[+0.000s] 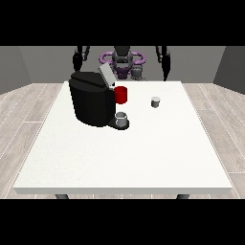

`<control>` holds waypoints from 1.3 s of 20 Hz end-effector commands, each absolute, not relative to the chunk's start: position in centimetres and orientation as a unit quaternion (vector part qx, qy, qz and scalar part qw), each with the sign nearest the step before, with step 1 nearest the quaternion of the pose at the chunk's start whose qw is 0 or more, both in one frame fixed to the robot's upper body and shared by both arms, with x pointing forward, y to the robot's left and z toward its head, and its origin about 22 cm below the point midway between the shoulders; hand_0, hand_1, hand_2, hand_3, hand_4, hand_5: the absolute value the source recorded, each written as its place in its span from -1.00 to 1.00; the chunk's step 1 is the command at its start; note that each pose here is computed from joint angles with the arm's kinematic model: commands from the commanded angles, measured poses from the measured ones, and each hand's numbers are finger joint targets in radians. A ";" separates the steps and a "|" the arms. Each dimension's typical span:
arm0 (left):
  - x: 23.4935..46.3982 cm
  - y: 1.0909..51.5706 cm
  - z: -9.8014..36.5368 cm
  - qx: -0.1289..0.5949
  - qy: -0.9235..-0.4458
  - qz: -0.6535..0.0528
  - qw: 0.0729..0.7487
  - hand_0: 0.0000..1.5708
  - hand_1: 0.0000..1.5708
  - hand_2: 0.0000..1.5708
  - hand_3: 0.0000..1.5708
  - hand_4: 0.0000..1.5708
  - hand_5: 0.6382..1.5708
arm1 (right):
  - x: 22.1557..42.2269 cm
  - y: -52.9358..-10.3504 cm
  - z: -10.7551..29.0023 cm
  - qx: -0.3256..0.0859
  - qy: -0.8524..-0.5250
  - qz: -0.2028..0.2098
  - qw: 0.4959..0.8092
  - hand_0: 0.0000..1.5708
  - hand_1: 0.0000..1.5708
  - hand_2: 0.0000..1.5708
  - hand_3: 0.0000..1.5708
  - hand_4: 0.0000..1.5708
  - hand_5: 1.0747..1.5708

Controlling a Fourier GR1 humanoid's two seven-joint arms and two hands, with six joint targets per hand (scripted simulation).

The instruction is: Insert the coffee pod into the coffee machine and close the lid

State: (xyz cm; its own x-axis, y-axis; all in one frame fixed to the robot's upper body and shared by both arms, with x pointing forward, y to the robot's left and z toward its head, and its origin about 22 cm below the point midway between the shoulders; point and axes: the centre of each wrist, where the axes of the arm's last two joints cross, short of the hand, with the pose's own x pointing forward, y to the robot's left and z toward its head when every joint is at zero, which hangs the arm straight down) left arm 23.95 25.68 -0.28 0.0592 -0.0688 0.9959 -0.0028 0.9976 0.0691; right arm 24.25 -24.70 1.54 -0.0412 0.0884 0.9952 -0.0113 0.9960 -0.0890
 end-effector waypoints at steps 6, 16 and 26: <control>22.3 24.6 -0.8 -0.024 -0.742 -0.032 0.670 -1.00 -1.00 -1.00 -1.00 -0.61 1.00 | 22.5 -25.7 -1.6 -0.026 -0.669 0.026 0.742 -1.00 -1.00 -1.00 -1.00 -0.84 1.00; 25.1 26.0 1.5 0.073 -0.752 -0.115 0.645 -1.00 -1.00 -1.00 -1.00 -1.00 1.00 | 23.9 -27.1 -0.9 -0.067 -0.731 -0.045 0.677 -1.00 -1.00 -1.00 -1.00 -0.78 1.00; 30.4 31.2 2.9 0.097 -0.696 -0.126 0.700 -1.00 -1.00 -1.00 -1.00 -1.00 1.00 | 24.6 -21.4 0.3 -0.032 -0.754 -0.025 0.655 -1.00 -1.00 -1.00 -1.00 -0.70 1.00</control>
